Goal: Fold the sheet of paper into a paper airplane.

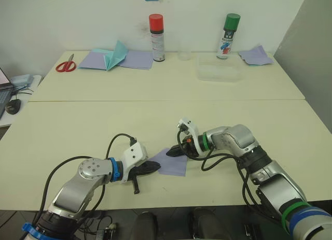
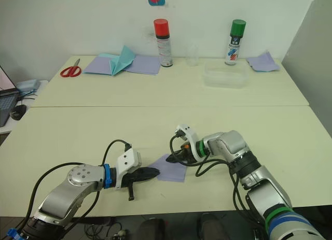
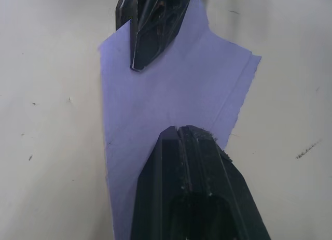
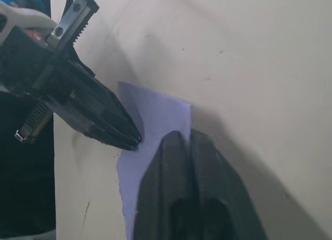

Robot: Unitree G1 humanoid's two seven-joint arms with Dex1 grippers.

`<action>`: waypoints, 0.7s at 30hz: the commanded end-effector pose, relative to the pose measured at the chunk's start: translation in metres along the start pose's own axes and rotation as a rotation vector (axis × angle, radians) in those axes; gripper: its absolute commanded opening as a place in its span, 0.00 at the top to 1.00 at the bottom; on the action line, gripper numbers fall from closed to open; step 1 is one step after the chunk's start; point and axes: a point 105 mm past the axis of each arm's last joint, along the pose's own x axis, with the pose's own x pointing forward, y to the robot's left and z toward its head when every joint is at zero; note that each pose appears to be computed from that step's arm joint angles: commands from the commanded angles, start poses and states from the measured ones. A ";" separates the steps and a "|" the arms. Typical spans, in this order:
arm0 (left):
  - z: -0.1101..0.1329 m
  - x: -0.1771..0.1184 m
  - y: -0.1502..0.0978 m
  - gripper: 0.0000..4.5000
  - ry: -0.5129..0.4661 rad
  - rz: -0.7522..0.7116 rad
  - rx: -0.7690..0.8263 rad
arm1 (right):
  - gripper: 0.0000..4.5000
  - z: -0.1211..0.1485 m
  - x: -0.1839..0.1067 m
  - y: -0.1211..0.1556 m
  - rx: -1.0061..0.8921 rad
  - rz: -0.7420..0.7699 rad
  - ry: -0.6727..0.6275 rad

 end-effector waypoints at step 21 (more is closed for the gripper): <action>-0.030 -0.015 0.003 1.00 0.138 0.124 -0.188 | 0.99 0.004 -0.001 0.033 -0.367 0.014 -0.004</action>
